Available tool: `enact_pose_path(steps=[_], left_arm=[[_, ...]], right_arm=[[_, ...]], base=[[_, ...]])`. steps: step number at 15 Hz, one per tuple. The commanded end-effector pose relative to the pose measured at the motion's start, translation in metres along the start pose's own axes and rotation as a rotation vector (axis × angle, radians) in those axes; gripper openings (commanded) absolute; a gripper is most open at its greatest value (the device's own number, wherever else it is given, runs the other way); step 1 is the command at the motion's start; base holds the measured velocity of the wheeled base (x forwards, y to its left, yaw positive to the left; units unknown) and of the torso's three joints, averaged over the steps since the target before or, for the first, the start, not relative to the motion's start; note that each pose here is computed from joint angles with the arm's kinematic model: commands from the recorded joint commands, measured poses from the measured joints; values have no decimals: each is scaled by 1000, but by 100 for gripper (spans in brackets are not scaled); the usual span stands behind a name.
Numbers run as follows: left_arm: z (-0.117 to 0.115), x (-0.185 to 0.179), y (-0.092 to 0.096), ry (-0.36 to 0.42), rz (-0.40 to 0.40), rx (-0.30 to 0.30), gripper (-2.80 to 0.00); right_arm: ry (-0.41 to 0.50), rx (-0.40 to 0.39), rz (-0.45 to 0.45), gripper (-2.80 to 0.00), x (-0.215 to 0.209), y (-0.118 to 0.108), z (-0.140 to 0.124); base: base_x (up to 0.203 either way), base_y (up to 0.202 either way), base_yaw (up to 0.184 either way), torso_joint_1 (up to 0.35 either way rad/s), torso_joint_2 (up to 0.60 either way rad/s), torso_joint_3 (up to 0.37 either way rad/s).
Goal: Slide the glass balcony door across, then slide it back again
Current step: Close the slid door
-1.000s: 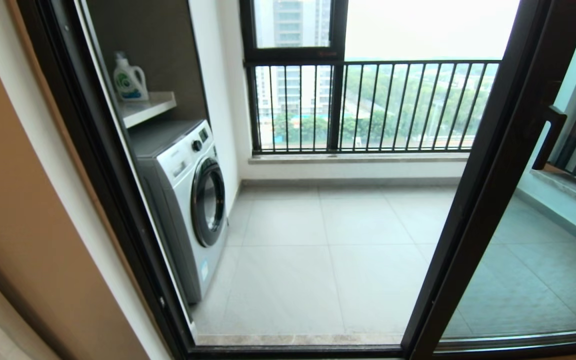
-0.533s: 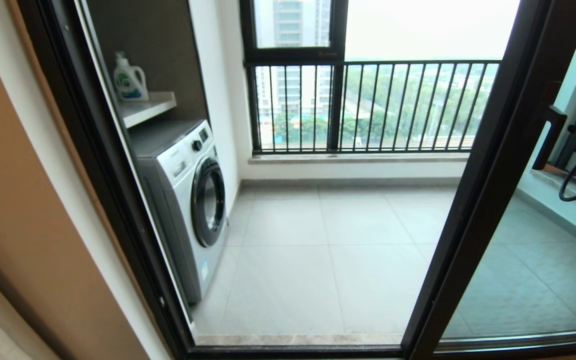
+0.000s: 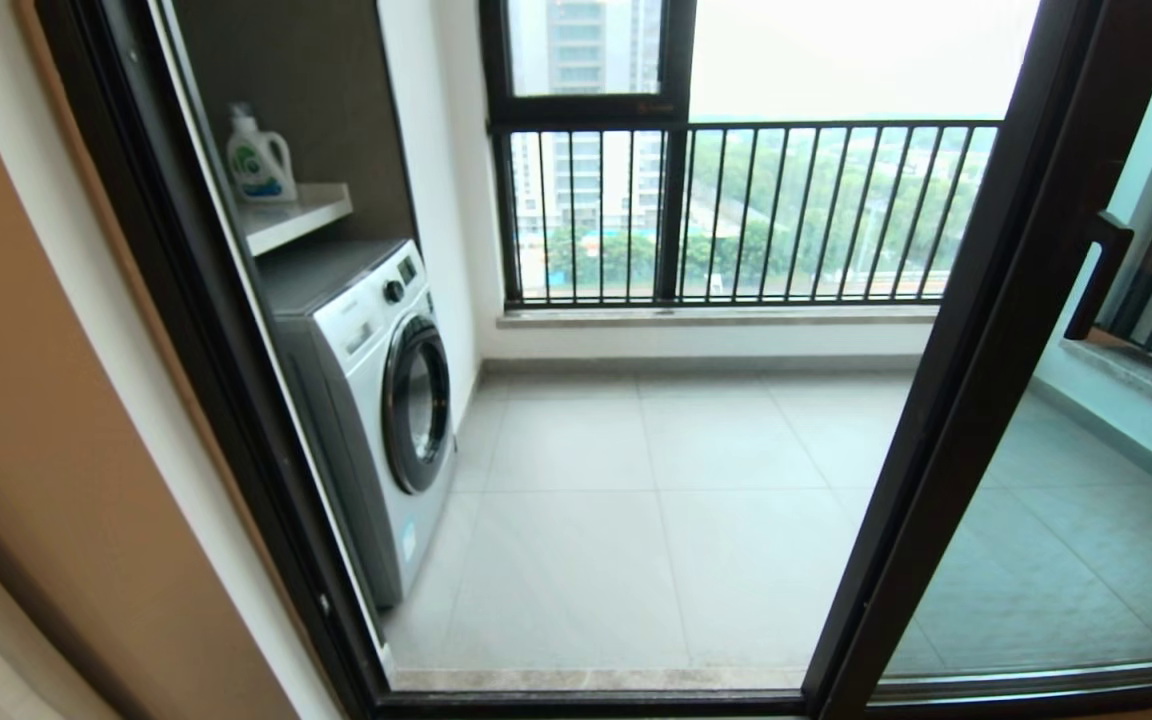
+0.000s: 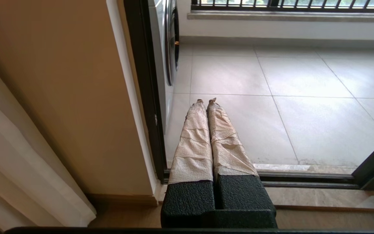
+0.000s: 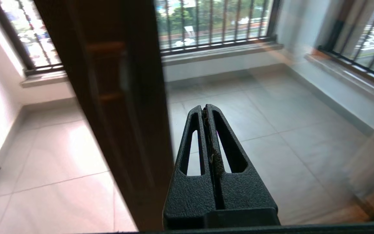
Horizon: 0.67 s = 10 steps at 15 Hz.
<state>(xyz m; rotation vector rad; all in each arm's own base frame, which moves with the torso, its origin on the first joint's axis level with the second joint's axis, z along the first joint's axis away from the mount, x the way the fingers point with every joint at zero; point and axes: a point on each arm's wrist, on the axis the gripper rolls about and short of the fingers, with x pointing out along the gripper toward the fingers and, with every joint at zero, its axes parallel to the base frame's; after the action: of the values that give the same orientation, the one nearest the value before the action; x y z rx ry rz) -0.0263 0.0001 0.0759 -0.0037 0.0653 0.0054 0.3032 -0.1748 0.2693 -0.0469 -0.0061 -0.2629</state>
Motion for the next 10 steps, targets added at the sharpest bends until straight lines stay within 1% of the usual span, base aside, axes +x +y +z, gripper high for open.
enact_pose_path(steps=[1, 3, 5, 6, 8, 10], left_arm=[[0, 0, 0, 2, 1, -1, -280], [0, 0, 0, 2, 1, -1, -280], [0, 0, 0, 2, 0, -1, -280], [0, 0, 0, 2, 1, -1, -280], [0, 0, 0, 2, 1, -1, -280], [0, 0, 0, 2, 1, -1, -280]], right_arm=[[-16, -7, -56, -280, -9, -20, 5], [-11, -6, -80, -280, -1, -37, 1], [-7, 0, -88, -280, 12, -46, -6], [6, 11, -87, -280, 20, -49, -13], [41, 26, -68, -280, 36, -46, -31], [62, 32, -37, -280, 47, -34, -41]], base=[[0, 0, 0, 0, 0, 0], [0, 0, 0, 0, 0, 0], [0, 0, 0, 0, 0, 0], [0, 0, 0, 0, 0, 0], [0, 0, 0, 0, 0, 0], [0, 0, 0, 0, 0, 0]])
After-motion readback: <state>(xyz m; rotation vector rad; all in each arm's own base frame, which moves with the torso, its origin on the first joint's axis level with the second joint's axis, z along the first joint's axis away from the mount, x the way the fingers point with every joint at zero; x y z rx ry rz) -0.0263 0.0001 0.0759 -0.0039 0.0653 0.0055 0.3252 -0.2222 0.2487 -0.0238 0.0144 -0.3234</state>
